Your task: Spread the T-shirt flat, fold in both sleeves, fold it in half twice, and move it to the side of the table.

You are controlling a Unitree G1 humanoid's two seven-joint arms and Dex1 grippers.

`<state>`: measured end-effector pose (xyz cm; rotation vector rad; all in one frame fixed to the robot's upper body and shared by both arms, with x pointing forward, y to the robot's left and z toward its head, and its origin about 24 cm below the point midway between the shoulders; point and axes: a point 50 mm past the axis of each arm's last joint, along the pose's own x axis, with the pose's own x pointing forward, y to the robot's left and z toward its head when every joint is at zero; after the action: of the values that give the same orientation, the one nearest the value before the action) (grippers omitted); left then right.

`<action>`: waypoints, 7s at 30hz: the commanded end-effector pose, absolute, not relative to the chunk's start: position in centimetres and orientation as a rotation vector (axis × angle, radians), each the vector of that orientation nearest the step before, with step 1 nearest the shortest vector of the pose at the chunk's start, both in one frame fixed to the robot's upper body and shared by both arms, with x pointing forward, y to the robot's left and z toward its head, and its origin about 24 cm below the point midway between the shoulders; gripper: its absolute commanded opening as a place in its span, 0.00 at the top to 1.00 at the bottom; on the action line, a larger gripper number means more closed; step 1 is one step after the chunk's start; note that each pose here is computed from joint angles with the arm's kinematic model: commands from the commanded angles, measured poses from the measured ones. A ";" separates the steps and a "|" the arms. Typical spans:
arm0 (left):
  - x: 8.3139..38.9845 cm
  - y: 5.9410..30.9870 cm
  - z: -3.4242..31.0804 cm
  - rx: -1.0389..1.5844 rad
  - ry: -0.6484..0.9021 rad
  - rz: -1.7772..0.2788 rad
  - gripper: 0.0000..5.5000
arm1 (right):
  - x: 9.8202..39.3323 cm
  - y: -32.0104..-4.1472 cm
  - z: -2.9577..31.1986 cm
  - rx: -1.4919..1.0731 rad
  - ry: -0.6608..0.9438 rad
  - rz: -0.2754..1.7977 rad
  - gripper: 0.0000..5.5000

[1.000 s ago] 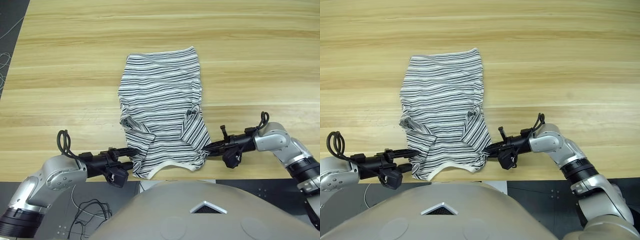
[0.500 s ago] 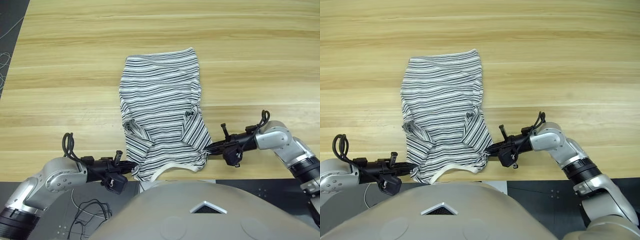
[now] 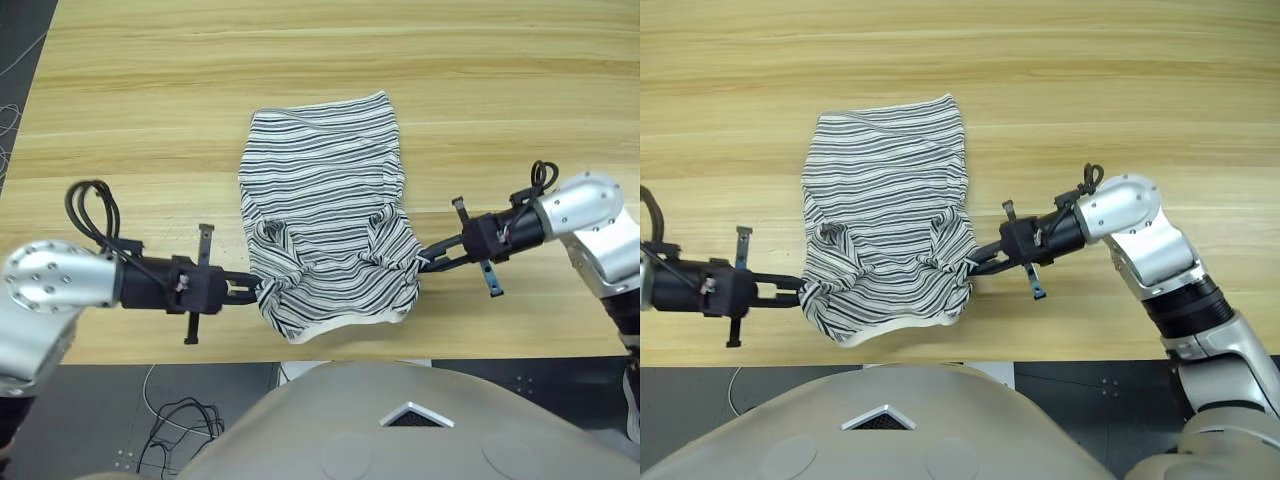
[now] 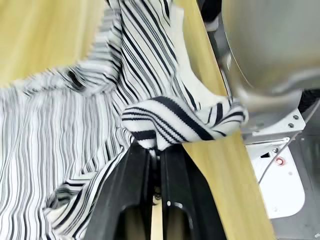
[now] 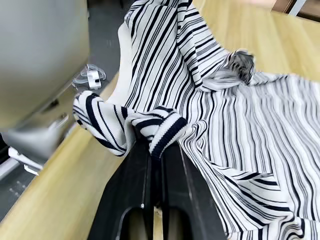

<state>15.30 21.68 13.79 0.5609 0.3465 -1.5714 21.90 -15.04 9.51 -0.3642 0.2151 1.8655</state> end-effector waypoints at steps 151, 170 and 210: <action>19.2 28.4 2.2 1.162 0.901 -1.287 0.73 | 29.6 -15.6 0.4 -0.650 0.475 1.467 0.75; 29.4 27.7 7.4 2.151 -0.362 -0.865 0.73 | 21.7 -9.8 8.0 0.281 0.433 1.708 0.75; 30.8 29.4 7.7 1.812 -0.272 -0.485 0.73 | 27.4 -1.2 3.7 0.223 0.608 0.909 0.75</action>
<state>31.20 28.35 7.22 1.8127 -0.3233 -0.5050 29.65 -5.20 2.40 -0.2135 0.4678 1.0562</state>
